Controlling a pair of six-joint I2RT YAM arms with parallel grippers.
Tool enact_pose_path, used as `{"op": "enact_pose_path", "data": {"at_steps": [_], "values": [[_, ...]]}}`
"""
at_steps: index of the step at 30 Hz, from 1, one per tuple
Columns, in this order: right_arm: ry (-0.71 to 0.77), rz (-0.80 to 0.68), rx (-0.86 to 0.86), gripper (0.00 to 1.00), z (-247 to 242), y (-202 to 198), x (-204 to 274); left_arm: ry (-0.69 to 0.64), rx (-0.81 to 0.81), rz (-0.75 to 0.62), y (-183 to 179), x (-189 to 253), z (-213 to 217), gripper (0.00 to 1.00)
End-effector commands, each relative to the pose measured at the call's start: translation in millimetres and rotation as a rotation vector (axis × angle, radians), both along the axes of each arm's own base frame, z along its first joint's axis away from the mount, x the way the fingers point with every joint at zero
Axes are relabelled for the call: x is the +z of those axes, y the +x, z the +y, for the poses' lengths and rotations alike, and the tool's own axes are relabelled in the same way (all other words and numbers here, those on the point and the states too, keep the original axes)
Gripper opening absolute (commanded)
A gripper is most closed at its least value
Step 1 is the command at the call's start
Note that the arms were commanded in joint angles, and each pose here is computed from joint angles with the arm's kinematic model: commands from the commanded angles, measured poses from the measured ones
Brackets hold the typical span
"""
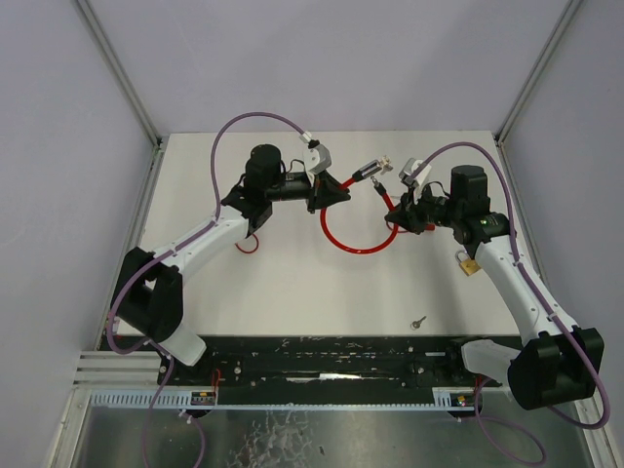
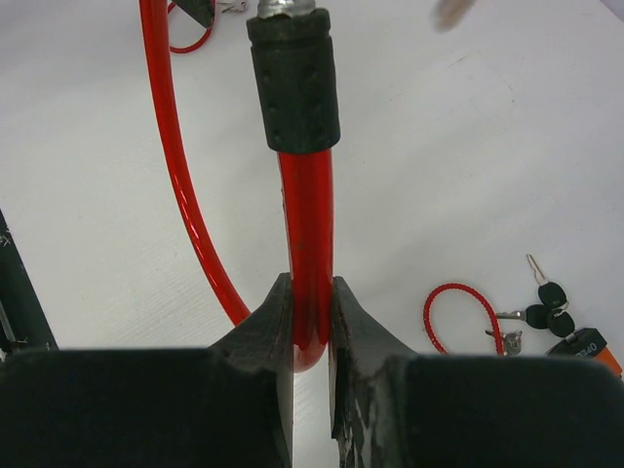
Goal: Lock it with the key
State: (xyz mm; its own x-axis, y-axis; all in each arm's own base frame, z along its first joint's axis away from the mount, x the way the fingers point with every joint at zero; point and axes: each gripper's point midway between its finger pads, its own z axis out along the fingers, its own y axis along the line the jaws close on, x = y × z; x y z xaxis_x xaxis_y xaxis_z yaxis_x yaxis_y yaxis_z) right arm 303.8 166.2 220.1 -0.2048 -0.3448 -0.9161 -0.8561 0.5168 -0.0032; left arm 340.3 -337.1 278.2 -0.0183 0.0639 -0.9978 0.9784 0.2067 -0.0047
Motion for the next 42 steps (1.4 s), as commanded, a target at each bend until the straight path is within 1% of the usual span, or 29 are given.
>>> {"op": "enact_pose_path", "data": {"at_steps": [1,14,21,26,30,38,40,42], "values": [[0.057,-0.064,0.07,0.0,12.7,-9.7,30.0,-0.041,0.027,-0.129,8.1,26.8,-0.4,0.0],[0.067,-0.055,0.063,0.0,13.1,-8.6,29.7,-0.004,0.004,-0.122,6.6,18.0,-7.2,0.0],[0.072,-0.047,0.049,0.0,12.9,-7.3,31.3,0.065,0.014,-0.136,10.3,3.9,-7.7,0.0],[0.08,-0.043,0.064,0.0,14.4,-9.5,32.8,0.134,0.053,-0.189,13.4,-6.5,-2.8,0.0],[0.1,-0.032,0.11,0.0,18.7,-16.6,34.0,0.182,0.066,-0.232,12.3,-13.7,-0.8,0.0],[0.165,0.005,0.238,0.0,30.7,-36.2,36.8,0.21,0.047,-0.306,3.1,-15.7,0.7,0.0],[0.179,0.013,0.248,0.0,32.5,-37.7,36.8,0.219,0.043,-0.325,2.8,-17.9,0.7,0.0],[0.175,0.022,0.208,0.0,31.1,-30.1,33.2,0.227,0.02,-0.35,-0.3,-20.6,-0.4,0.0]]}}
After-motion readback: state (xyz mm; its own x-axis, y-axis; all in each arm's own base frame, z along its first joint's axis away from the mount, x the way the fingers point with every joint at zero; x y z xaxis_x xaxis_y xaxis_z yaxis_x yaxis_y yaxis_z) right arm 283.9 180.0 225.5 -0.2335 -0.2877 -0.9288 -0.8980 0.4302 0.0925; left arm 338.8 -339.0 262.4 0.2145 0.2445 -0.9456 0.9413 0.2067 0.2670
